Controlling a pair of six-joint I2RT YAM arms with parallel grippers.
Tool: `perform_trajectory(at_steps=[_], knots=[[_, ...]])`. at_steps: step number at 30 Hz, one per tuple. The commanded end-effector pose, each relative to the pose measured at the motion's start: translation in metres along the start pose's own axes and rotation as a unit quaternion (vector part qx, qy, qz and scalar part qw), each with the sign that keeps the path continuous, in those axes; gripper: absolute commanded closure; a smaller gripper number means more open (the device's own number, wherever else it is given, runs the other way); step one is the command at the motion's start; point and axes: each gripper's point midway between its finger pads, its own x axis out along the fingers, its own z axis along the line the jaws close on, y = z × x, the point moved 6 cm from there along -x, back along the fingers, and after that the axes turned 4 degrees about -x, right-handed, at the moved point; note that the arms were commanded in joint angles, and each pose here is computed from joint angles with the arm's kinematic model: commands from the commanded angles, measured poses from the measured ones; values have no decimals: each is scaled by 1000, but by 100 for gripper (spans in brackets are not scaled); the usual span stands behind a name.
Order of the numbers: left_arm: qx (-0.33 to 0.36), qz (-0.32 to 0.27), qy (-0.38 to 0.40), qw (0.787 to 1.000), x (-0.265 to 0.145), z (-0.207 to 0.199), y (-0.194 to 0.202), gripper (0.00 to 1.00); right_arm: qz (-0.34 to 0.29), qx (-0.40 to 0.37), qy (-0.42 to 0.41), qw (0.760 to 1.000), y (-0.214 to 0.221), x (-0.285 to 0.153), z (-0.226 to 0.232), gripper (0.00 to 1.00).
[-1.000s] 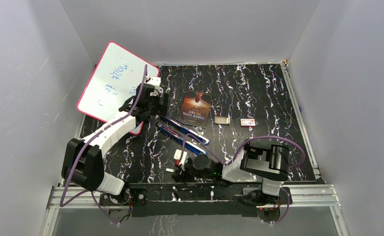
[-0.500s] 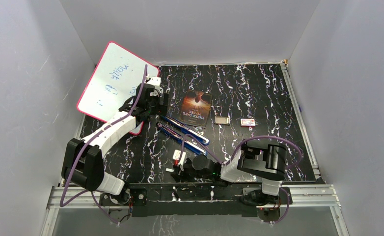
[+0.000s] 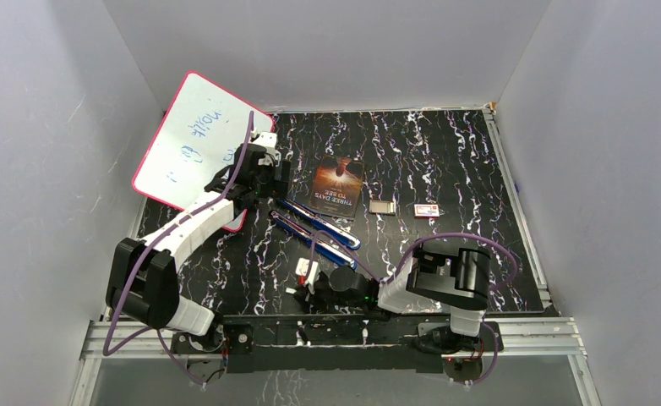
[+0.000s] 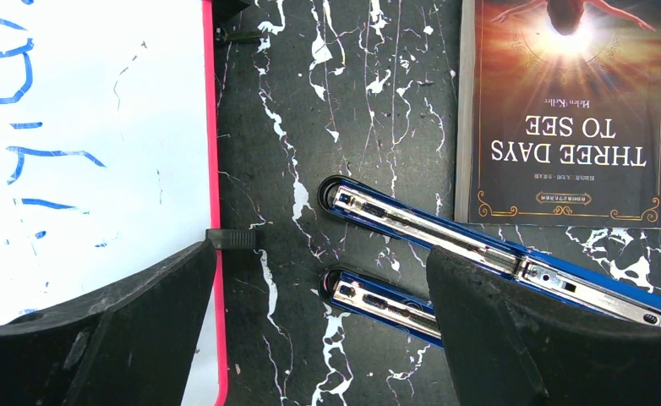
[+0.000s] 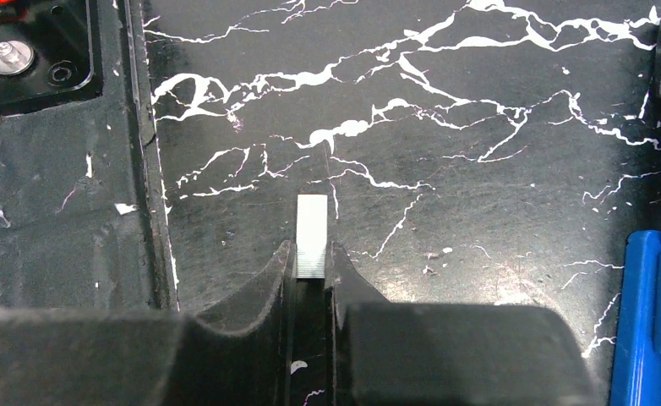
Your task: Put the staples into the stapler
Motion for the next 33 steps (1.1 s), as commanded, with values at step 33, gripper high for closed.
perform_trajectory(at_steps=[33], knots=[[10,28,64,997,35,-22,-5,5,53,75,163,982,-70,-74,-169,100]])
